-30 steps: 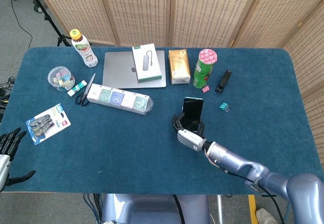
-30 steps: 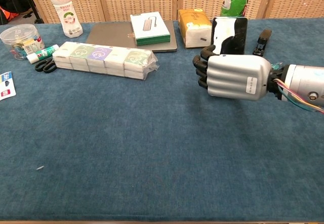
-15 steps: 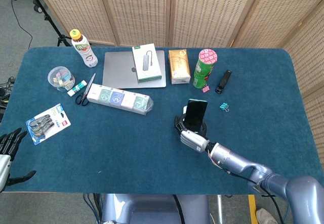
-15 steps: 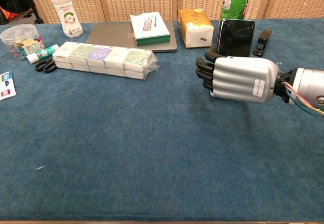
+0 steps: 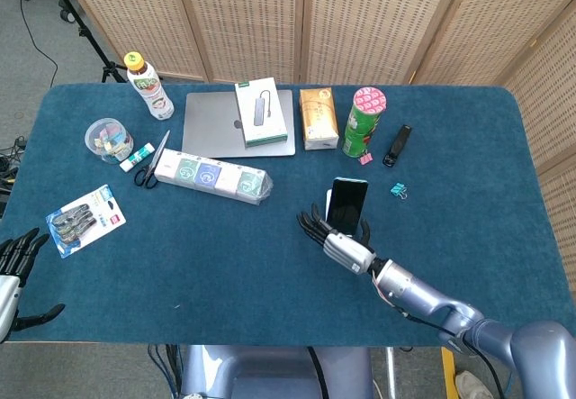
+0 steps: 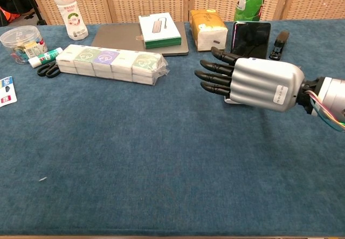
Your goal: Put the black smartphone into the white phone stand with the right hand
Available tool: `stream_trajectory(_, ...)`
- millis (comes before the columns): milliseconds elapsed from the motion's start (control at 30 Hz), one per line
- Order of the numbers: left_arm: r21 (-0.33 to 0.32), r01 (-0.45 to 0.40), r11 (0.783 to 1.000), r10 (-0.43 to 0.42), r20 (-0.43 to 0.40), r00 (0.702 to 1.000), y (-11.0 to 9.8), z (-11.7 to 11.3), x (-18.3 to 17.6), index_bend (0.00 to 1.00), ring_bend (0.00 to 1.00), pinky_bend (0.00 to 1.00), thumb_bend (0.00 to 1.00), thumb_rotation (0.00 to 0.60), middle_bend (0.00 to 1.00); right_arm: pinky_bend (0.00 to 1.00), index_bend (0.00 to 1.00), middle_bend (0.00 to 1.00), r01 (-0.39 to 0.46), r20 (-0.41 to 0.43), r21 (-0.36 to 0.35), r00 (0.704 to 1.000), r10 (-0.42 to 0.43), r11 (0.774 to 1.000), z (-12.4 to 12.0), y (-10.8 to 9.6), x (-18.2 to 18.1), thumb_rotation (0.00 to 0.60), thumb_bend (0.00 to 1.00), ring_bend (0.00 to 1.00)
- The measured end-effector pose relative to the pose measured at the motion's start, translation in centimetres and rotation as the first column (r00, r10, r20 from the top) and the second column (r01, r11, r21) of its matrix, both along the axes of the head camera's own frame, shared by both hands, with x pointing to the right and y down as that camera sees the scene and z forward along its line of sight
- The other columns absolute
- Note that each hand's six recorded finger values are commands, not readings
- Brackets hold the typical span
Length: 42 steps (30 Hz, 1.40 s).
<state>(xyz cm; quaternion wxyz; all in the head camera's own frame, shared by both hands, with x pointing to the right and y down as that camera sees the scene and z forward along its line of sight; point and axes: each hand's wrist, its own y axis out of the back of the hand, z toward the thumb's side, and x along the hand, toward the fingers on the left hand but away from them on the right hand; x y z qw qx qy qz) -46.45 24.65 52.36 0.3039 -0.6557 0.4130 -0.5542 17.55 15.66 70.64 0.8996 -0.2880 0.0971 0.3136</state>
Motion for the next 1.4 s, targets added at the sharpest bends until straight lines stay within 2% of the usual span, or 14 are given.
stream_trajectory(233, 0.002, 0.0, 1.0, 0.0, -0.003, 1.0, 0.0, -0.1, -0.1, 0.0, 0.0, 0.0, 0.0, 0.6, 0.0, 0.07, 0.0, 0.0, -0.021, 0.043, -0.001, 0.999, 0.021, 1.0, -1.7, 0.9, -0.1, 0.6, 0.0, 0.0)
stream_trajectory(400, 0.008, 0.001, 1.0, -0.001, -0.009, 1.0, 0.0, -0.3, -0.1, 0.0, 0.0, 0.0, 0.0, 0.6, 0.0, 0.06, 0.0, 0.0, -0.028, 0.126, -0.029, 0.992, 0.031, 0.999, -4.9, 1.7, 0.1, 0.6, 0.0, 0.0)
stream_trajectory(533, 0.012, 0.001, 1.0, -0.001, -0.015, 1.0, 0.0, -0.5, -0.1, 0.0, 0.0, 0.0, 0.0, 0.6, 0.0, 0.04, 0.0, 0.0, -0.052, 0.212, -0.066, 0.975, 0.065, 0.997, -8.1, 1.4, 1.3, 0.6, 0.0, 0.0)
stream_trajectory(733, 0.014, -0.006, 1.0, 0.007, -0.022, 1.0, 0.2, -0.6, 0.0, 0.0, 0.0, 0.0, 0.0, 0.6, 0.0, 0.0, 0.0, 0.0, -0.135, 0.328, -0.157, 0.927, 0.18, 0.978, -11.7, -0.4, 4.1, 0.6, 0.0, 0.0)
stream_trajectory(833, 0.015, -0.007, 1.0, 0.008, -0.024, 1.0, 0.3, -0.7, 0.0, 0.0, 0.0, 0.0, 0.0, 0.6, 0.0, 0.0, 0.0, 0.0, -0.195, 0.374, -0.207, 0.89, 0.262, 0.959, -13.0, -1.5, 6.1, 0.6, 0.0, 0.0)
stream_trajectory(900, 0.017, -0.007, 1.0, 0.007, -0.023, 1.0, 0.3, -0.8, -0.1, 0.0, 0.0, 0.0, 0.0, 0.6, 0.0, 0.0, 0.0, 0.0, -0.252, 0.399, -0.252, 0.853, 0.338, 0.934, -13.8, -2.2, 7.6, 0.6, 0.0, 0.0)
stream_trajectory(933, 0.019, -0.007, 1.0, 0.007, -0.022, 1.0, 0.3, -0.8, -0.1, 0.0, 0.0, 0.0, 0.0, 0.6, 0.0, 0.0, 0.0, 0.0, -0.281, 0.408, -0.277, 0.831, 0.377, 0.919, -14.0, -2.4, 8.3, 0.6, 0.0, 0.0)
stream_trajectory(1033, 0.021, -0.008, 1.0, 0.008, -0.018, 1.0, 0.4, -0.8, -0.1, 0.0, 0.0, 0.0, 0.0, 0.6, 0.0, 0.0, 0.0, 0.0, -0.385, 0.427, -0.37, 0.738, 0.522, 0.846, -14.4, -2.7, 10.6, 0.6, 0.0, 0.0)
stream_trajectory(1133, 0.023, -0.01, 1.0, 0.01, -0.019, 1.0, 0.4, -0.9, -0.1, 0.0, 0.0, 0.0, 0.0, 0.6, 0.0, 0.0, 0.0, 0.0, -0.479, 0.427, -0.481, 0.603, 0.674, 0.734, -14.6, -2.4, 13.0, 0.6, 0.0, 0.0)
stream_trajectory(1167, 0.024, -0.01, 1.0, 0.01, -0.018, 1.0, 0.4, -0.9, -0.1, 0.0, 0.0, 0.0, 0.0, 0.6, 0.0, 0.0, 0.0, 0.0, -0.505, 0.423, -0.524, 0.544, 0.724, 0.686, -14.6, -2.0, 13.9, 0.6, 0.0, 0.0)
stream_trajectory(1233, 0.029, -0.009, 1.0, 0.009, -0.017, 1.0, 0.5, -1.0, -0.1, 0.0, 0.0, 0.0, 0.0, 0.6, 0.0, 0.0, 0.0, 0.0, -0.526, 0.415, -0.582, 0.464, 0.783, 0.62, -14.6, -1.3, 15.1, 0.6, 0.0, 0.0)
stream_trajectory(1267, 0.03, -0.009, 1.0, 0.009, -0.015, 1.0, 0.5, -1.0, -0.1, 0.0, 0.0, 0.0, 0.0, 0.6, 0.0, 0.0, 0.0, 0.0, -0.536, 0.407, -0.614, 0.413, 0.814, 0.579, -14.6, -0.7, 15.9, 0.6, 0.0, 0.0)
stream_trajectory(1367, 0.036, -0.007, 0.999, 0.008, -0.009, 1.0, 0.4, -1.0, -0.2, 0.0, 0.0, 0.0, 0.0, 0.6, 0.0, 0.0, 0.0, 0.0, -0.548, 0.384, -0.683, 0.293, 0.876, 0.483, -14.4, 0.9, 17.8, 0.6, 0.0, 0.0)
stream_trajectory(1400, 0.038, -0.008, 0.999, 0.008, -0.005, 1.0, 0.4, -1.0, -0.2, 0.0, 0.0, 0.0, 0.0, 0.6, 0.0, 0.0, 0.0, 0.0, -0.545, 0.379, -0.7, 0.264, 0.887, 0.462, -14.4, 1.3, 18.2, 0.6, 0.0, 0.0)
